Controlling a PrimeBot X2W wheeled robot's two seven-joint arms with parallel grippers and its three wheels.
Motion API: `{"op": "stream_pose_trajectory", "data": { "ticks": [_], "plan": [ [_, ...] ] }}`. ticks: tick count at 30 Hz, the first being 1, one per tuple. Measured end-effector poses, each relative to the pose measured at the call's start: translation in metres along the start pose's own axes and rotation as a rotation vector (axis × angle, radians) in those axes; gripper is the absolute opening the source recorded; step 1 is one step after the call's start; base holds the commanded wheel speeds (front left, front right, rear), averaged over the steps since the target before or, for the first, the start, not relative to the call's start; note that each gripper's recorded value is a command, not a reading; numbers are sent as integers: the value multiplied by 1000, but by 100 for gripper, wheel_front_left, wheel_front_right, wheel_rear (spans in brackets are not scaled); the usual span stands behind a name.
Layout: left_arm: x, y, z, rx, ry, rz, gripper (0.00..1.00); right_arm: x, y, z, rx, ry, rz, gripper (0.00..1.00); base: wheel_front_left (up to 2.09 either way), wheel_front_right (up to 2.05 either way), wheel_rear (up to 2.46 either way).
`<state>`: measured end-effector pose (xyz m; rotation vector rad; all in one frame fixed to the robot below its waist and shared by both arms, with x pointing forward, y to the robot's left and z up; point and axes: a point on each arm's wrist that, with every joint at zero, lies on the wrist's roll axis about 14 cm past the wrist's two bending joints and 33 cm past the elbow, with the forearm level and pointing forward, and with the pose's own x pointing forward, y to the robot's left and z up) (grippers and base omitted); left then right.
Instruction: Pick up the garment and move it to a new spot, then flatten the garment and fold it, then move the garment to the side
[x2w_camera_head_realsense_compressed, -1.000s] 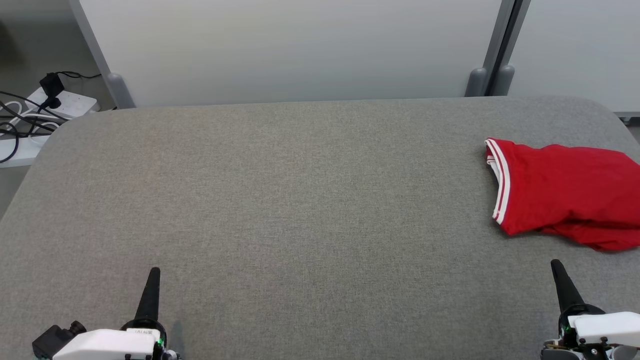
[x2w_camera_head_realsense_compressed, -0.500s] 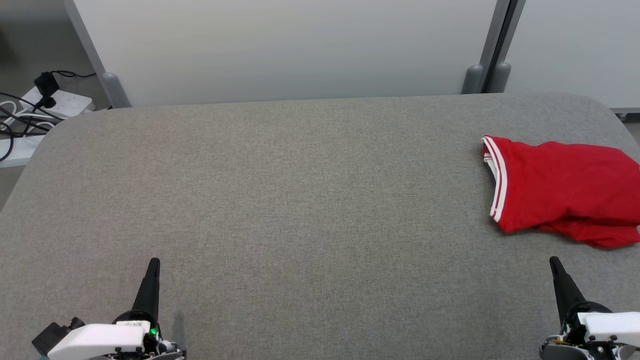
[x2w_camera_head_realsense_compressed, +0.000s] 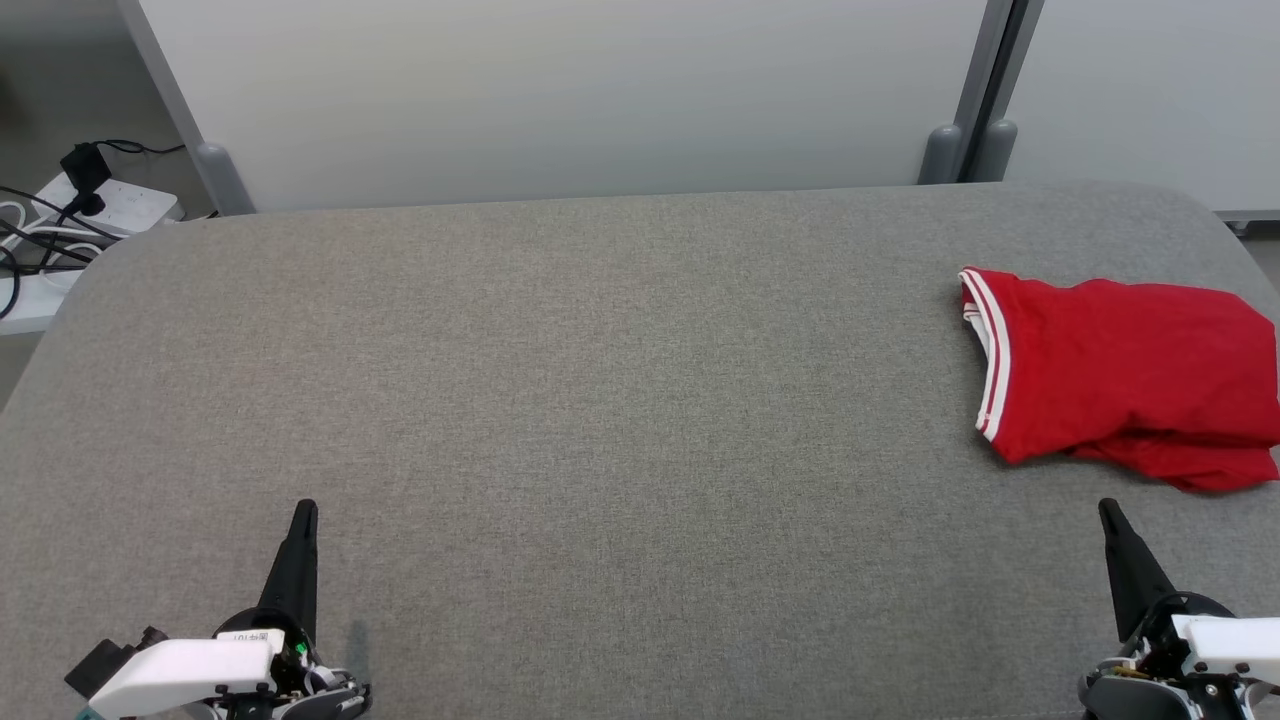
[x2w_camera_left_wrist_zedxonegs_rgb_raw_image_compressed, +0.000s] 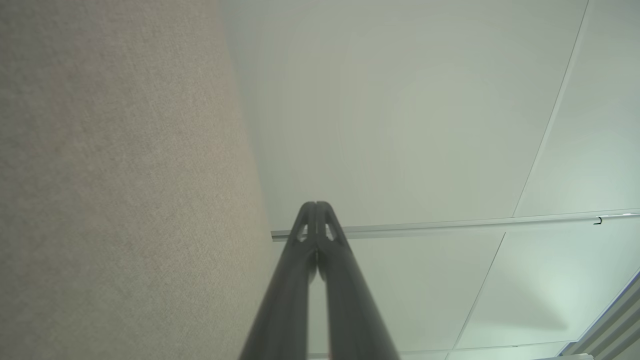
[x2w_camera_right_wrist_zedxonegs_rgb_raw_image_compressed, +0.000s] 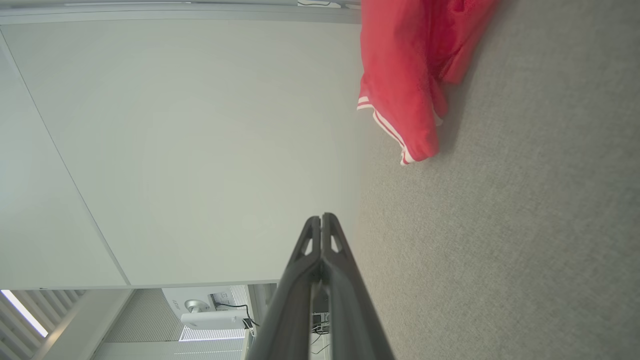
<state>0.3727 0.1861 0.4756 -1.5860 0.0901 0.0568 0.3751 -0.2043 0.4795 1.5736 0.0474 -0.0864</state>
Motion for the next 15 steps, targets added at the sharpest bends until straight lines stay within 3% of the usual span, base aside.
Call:
{"op": "stream_pose_trajectory", "data": {
  "ticks": [15],
  "plan": [
    [0,0,0,0,0,0,0,0,0,0,0,0,0,0,0,0,0]
  ]
}}
